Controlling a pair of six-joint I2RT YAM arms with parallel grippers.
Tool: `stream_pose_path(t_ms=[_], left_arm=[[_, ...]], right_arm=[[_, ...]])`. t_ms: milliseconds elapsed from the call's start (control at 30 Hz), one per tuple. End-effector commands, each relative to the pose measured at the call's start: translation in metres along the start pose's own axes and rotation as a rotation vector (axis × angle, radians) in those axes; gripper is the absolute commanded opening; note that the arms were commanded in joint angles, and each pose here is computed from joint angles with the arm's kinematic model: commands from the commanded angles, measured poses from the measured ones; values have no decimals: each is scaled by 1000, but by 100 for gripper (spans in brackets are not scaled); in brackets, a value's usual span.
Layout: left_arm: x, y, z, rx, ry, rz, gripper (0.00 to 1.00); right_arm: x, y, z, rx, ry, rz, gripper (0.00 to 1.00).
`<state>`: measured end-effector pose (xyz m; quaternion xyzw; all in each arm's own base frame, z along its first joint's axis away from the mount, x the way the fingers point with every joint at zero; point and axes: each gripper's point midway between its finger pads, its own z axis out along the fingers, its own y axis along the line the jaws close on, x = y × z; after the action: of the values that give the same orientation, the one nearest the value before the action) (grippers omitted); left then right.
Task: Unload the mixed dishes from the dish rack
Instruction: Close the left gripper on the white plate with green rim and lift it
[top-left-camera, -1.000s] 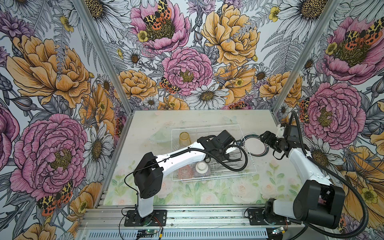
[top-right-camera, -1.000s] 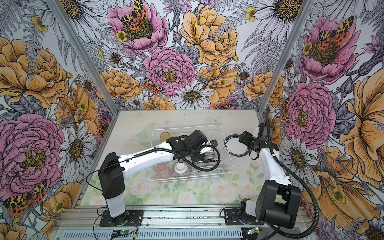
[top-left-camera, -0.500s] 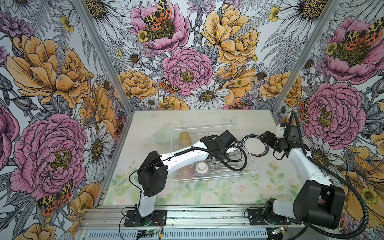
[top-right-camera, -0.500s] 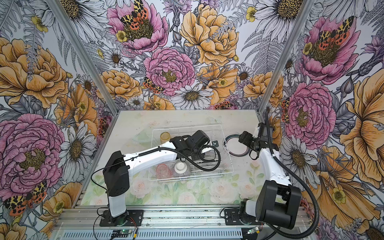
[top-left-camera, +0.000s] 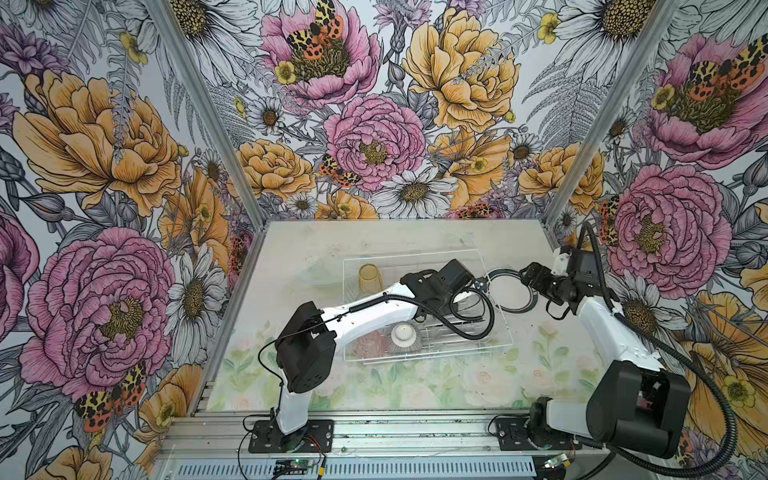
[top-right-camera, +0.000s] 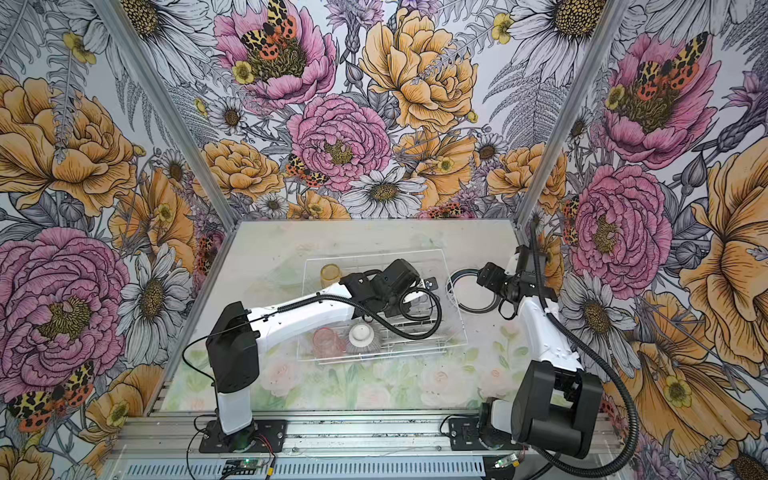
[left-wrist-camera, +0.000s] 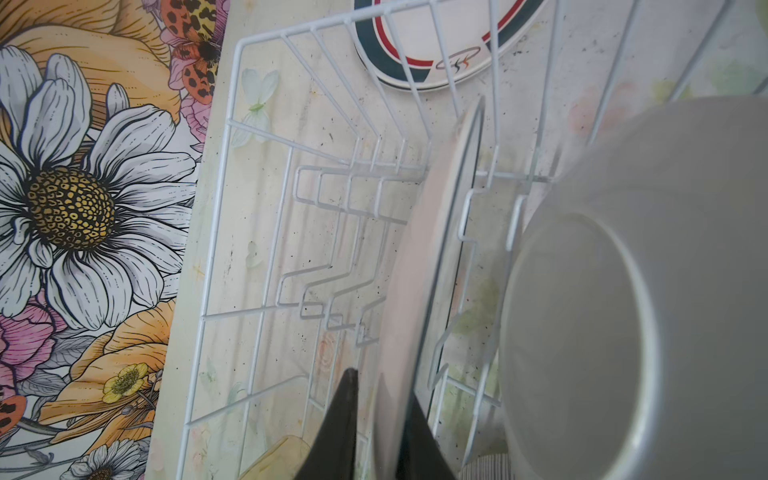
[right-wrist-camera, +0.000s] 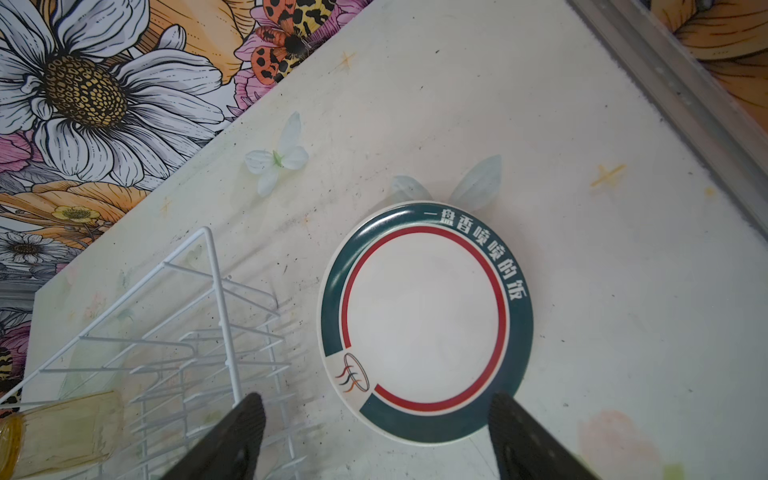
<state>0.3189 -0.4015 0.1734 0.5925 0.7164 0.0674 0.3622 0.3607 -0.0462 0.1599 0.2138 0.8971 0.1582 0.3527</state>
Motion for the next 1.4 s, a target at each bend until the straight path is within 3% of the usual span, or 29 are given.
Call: stream_pose_path(t_ms=[0, 333, 500, 667, 1133, 1367], left_arm=[[-6, 9, 1, -62, -21, 1, 14], [-4, 10, 2, -88, -14, 15, 8], [-10, 20, -8, -131, -60, -9, 0], [-14, 28, -19, -148, -94, -38, 0], [-28, 67, -95, -223, -271, -156, 0], [-31, 97, -133, -162, -412, -357, 0]], right_arm=[[-2, 6, -6, -20, -20, -29, 86], [-2, 7, -7, -21, -24, -30, 86], [-3, 8, -10, -26, -34, -34, 86], [-5, 10, -14, -32, -45, -39, 86], [-8, 20, -20, -69, -56, -47, 85], [-9, 41, -31, -159, -71, -84, 84]])
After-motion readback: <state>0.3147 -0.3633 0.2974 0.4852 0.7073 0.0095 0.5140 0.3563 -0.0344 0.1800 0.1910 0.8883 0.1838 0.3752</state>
